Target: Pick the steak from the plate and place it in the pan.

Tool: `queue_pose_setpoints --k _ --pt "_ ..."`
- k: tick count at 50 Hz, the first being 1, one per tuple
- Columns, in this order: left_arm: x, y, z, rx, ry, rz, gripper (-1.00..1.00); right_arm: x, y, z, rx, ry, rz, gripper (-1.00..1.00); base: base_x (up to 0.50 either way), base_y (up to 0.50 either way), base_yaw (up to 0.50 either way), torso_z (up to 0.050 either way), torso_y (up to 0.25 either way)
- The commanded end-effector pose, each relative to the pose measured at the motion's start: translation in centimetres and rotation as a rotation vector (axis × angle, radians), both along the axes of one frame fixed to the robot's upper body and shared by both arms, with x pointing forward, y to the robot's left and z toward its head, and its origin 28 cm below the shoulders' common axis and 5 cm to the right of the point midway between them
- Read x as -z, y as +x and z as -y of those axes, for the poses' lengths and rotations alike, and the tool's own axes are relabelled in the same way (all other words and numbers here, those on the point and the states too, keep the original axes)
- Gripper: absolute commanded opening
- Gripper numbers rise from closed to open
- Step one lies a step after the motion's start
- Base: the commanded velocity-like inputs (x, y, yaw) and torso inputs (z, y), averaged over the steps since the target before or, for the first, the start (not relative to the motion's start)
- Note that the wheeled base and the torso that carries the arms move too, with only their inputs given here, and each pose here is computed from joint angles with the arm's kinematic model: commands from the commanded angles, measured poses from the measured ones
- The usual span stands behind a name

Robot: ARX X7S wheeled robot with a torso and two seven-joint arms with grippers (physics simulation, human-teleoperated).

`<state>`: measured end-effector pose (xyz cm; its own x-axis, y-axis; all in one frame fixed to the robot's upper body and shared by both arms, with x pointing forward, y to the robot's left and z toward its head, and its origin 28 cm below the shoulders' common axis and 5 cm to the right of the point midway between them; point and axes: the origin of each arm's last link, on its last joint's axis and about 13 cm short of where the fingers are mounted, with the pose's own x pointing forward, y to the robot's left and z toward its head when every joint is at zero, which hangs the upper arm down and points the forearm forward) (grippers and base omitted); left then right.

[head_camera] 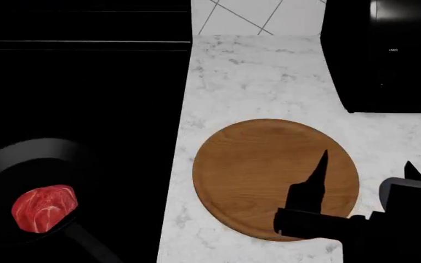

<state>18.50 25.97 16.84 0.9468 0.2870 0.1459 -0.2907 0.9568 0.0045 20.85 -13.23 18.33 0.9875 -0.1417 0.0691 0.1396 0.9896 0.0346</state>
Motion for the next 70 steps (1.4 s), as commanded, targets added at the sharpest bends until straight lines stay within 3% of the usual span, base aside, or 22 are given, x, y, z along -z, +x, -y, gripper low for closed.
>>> queue_pose_setpoints --k 1,19,30,36,46,52,65,67,69,70 --pt "0.1 -0.1 0.0 -0.005 -0.009 0.000 1.00 0.2 -0.1 0.1 0.009 0.006 -0.006 1.00 0.00 0.00 0.00 0.000 0.000" --pt "0.2 -0.1 -0.3 -0.025 -0.012 -0.004 1.00 0.1 0.0 0.3 0.041 0.021 -0.007 1.00 0.00 0.00 0.00 0.000 0.000" --pt "0.2 0.3 -1.4 -0.183 -0.101 0.002 1.00 0.2 0.5 1.1 0.175 0.049 -0.011 1.00 0.00 0.00 0.00 0.000 0.000" --pt "0.2 0.3 -1.8 -0.268 -0.110 0.006 1.00 0.2 0.8 1.8 0.288 0.065 -0.023 1.00 0.00 0.00 0.00 0.000 0.000" --pt "0.0 -0.2 -2.3 -0.391 -0.121 0.058 1.00 0.3 0.7 2.5 0.376 0.123 -0.035 1.00 0.00 0.00 0.00 0.000 0.000" --pt "0.3 -0.5 -3.0 -0.519 -0.155 0.047 1.00 0.5 0.5 3.1 0.466 0.153 -0.041 1.00 0.00 0.00 0.00 0.000 0.000" --pt "0.5 -0.5 -2.8 -0.483 -0.159 0.036 1.00 0.9 0.5 2.9 0.447 0.151 -0.067 1.00 0.00 0.00 0.00 0.000 0.000" --pt "0.4 -0.5 -2.7 -0.460 -0.140 0.053 1.00 1.0 0.6 2.8 0.430 0.147 -0.070 1.00 0.00 0.00 0.00 0.000 0.000" --pt "0.2 -0.4 -2.4 -0.426 -0.097 0.078 1.00 0.9 0.6 2.5 0.356 0.140 -0.045 1.00 0.00 0.00 0.00 0.000 0.000" --pt "0.0 -0.4 -2.2 -0.412 -0.038 0.108 1.00 0.5 0.4 2.0 0.286 0.137 0.005 1.00 0.00 0.00 0.00 0.000 0.000"
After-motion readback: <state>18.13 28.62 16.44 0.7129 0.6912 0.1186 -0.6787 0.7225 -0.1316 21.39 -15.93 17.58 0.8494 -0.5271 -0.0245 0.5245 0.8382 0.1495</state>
